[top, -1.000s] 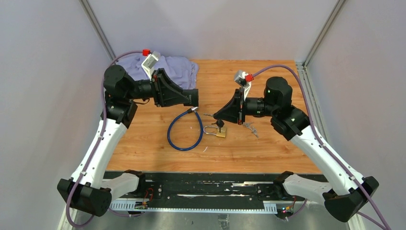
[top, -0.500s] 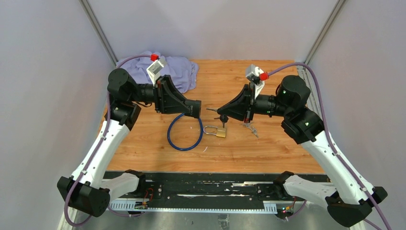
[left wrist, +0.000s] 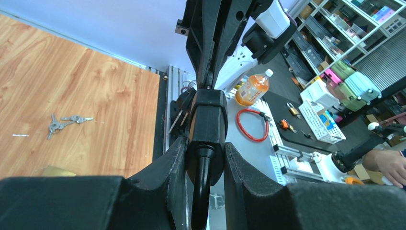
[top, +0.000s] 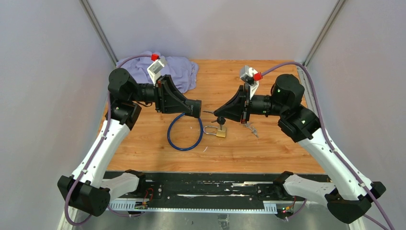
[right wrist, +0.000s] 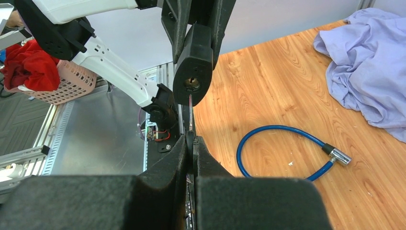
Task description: Unlock with the key
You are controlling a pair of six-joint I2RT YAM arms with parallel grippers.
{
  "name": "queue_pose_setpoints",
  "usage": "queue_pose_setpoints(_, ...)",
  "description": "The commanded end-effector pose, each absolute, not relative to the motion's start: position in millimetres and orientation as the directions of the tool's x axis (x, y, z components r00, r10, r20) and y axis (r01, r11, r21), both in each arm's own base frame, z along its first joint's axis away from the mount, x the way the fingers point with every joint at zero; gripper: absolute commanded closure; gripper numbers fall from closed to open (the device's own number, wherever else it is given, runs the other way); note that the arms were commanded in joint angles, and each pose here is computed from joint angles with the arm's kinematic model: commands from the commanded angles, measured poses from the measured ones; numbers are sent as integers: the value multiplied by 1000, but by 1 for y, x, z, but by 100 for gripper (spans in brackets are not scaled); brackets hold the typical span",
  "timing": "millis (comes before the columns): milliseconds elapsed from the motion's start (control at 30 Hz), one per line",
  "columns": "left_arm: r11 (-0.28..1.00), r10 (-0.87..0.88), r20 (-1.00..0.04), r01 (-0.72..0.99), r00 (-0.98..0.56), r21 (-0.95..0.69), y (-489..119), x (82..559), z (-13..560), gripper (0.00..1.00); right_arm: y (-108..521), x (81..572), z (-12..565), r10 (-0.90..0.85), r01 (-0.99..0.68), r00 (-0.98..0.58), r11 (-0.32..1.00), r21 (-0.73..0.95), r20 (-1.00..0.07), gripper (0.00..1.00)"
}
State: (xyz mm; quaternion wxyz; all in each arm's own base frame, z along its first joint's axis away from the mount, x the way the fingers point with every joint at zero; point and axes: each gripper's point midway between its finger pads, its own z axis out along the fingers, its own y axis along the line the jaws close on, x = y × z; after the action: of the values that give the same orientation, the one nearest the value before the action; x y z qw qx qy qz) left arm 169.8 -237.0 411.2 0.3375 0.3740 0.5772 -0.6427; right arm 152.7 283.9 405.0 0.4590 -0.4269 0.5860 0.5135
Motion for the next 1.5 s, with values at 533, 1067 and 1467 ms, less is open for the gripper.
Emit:
queue_pose_setpoints(533, -117, -22, -896, 892, -443, -437, -238, 168, 422, 100, 289, 149, 430, 11, -987, -138, 86, 138, -990, 99)
queue_pose_setpoints(1067, -117, -23, -896, 892, -443, -438, -238, 168, 423, 100, 289, 150, 432, 12, -987, -131, 90, 131, -991, 99)
queue_pose_setpoints(1467, -113, -27, -897, 893, -440, -435, -238, 169, 424, 100, 293, 153, 428, 4, -986, -145, 83, 145, -989, 99)
